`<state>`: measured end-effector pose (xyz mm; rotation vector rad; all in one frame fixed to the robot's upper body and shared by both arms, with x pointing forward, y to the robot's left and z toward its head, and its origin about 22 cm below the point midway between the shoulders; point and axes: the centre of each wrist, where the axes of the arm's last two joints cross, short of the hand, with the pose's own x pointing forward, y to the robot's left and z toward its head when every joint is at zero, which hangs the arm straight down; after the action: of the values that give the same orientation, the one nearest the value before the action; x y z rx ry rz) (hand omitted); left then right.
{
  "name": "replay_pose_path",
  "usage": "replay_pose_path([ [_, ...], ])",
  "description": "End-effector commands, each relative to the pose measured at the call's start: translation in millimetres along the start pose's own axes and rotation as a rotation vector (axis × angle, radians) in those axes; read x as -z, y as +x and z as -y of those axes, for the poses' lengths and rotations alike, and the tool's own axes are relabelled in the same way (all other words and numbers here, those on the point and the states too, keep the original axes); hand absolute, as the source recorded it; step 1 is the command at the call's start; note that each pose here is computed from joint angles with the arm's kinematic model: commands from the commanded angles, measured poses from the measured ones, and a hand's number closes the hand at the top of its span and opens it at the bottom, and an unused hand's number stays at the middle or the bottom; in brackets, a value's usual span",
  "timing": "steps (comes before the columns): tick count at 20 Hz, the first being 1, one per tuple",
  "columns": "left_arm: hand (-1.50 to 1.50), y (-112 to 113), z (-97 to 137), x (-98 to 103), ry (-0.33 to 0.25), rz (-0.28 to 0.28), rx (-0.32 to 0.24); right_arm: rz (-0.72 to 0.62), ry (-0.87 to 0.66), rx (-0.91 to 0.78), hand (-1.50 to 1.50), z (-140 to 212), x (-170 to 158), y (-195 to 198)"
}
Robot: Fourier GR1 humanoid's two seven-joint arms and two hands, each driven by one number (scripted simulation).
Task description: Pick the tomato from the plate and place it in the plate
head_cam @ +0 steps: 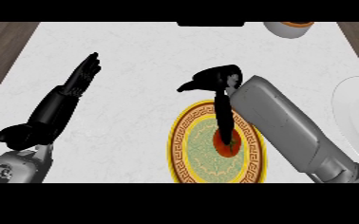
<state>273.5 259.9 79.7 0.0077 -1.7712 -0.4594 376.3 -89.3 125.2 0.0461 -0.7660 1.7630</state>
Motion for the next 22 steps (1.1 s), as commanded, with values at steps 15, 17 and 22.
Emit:
replay_pose_path([
  [15,0.00,-5,-3,-2,0.006,0.006,0.012,-0.214,0.148,0.015,-1.50,51,-2,-8],
  [17,0.00,0,10,-4,0.002,0.017,0.007,-0.217,0.185,0.032,-1.50,46,0,-27],
  [22,0.00,1,2,7,-0.002,0.007,0.011,-0.203,0.238,-0.007,-1.50,48,8,-16],
])
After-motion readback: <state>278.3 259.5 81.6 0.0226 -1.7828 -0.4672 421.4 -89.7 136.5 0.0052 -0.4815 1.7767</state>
